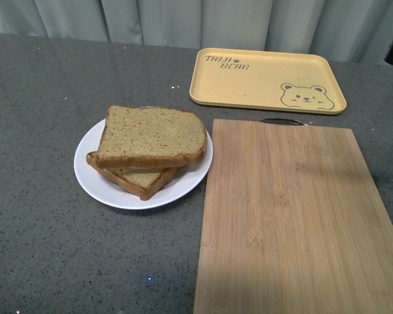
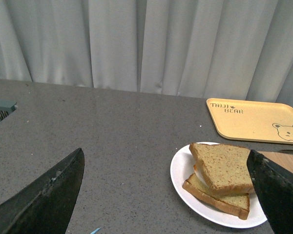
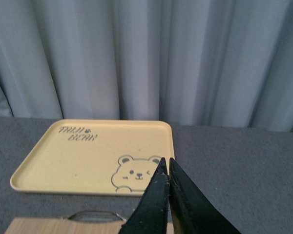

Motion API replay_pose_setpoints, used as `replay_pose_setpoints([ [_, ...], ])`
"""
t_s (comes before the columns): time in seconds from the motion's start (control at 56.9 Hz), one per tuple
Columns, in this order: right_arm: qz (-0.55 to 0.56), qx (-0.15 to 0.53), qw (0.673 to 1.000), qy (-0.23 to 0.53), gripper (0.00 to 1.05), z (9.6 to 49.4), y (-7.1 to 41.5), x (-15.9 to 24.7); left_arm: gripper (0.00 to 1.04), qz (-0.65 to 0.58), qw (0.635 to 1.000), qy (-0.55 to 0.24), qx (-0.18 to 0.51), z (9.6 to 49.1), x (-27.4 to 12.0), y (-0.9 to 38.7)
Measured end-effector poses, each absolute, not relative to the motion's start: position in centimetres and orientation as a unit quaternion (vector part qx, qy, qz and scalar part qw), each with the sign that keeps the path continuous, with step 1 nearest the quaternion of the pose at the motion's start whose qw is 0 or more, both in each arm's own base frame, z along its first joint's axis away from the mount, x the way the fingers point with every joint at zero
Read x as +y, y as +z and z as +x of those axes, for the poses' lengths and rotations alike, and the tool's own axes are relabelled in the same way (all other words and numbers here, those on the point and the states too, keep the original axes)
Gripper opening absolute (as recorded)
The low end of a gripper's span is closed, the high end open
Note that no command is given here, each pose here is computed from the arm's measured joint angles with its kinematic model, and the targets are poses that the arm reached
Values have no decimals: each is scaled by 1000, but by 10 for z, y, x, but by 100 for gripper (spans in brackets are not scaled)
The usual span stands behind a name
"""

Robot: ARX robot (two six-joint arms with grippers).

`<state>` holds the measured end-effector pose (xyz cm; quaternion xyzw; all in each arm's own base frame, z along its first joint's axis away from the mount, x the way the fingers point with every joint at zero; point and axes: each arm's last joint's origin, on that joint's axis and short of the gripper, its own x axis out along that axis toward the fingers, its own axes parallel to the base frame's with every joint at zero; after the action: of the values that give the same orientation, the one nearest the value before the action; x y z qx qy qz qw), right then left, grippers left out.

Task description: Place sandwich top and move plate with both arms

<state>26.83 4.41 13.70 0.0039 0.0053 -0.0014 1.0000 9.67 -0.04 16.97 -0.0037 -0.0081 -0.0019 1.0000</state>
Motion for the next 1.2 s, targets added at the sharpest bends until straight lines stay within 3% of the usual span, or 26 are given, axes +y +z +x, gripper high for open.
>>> replay_pose_setpoints([
  [0.668, 1, 7, 1000, 7, 1, 174, 162, 3, 98, -4, 1000, -2, -8, 97, 0, 170],
  [1.196, 2, 6, 1000, 0, 1, 140, 163, 0, 98, -4, 1000, -2, -8, 97, 0, 170],
])
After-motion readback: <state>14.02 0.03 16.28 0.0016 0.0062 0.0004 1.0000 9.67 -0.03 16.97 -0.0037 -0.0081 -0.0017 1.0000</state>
